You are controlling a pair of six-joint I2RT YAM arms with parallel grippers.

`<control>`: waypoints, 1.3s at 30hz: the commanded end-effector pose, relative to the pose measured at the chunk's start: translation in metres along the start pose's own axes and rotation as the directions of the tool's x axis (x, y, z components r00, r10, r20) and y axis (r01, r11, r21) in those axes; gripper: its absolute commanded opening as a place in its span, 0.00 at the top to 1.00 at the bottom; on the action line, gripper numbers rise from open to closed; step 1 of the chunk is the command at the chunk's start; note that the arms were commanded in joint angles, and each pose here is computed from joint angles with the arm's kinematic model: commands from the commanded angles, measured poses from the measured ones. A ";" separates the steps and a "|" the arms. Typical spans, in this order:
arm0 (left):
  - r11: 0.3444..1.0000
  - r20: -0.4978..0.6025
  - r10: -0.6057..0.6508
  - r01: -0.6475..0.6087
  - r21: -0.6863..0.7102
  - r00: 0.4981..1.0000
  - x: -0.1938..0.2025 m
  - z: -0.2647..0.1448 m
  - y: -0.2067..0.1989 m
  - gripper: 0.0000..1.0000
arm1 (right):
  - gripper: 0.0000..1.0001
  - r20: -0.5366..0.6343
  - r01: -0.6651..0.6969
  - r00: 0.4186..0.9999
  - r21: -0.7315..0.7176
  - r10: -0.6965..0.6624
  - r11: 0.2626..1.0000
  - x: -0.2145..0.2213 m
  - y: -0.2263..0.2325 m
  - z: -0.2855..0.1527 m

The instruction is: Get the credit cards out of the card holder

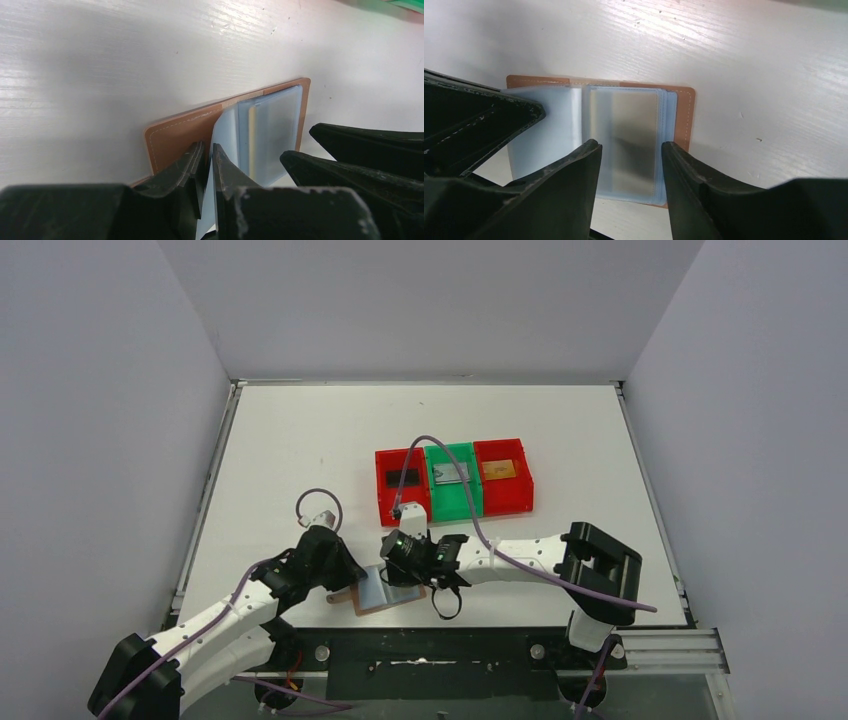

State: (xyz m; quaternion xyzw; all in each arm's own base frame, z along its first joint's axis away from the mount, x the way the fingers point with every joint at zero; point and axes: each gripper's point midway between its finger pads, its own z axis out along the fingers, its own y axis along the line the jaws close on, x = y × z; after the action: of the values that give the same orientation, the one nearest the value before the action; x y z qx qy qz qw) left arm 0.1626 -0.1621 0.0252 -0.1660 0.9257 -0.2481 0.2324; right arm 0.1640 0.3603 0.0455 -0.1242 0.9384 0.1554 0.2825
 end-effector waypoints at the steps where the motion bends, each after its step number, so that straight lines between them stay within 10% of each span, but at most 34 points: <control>1: 0.998 0.027 0.019 -0.021 0.065 0.999 -0.008 -0.001 -0.017 0.89 | 0.49 0.043 -0.004 0.999 -0.044 0.006 0.999 -0.016 0.018 -0.004; 21: 0.997 0.025 0.018 -0.019 0.069 1.000 -0.006 -0.002 -0.015 0.91 | 0.71 0.038 0.006 0.999 -0.008 -0.006 1.000 -0.013 0.019 -0.001; 39: 0.998 0.028 0.016 -0.018 0.066 0.999 -0.006 -0.002 -0.014 0.93 | 0.65 0.064 -0.005 0.998 -0.078 0.010 0.997 -0.023 0.034 -0.013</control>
State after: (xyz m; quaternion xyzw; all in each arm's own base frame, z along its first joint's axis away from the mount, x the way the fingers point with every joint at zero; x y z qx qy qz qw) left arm 0.1621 -0.1632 0.0253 -0.1639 0.9243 -0.2527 0.2342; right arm 0.1565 0.3697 0.0344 -0.1410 0.9412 0.1471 0.2694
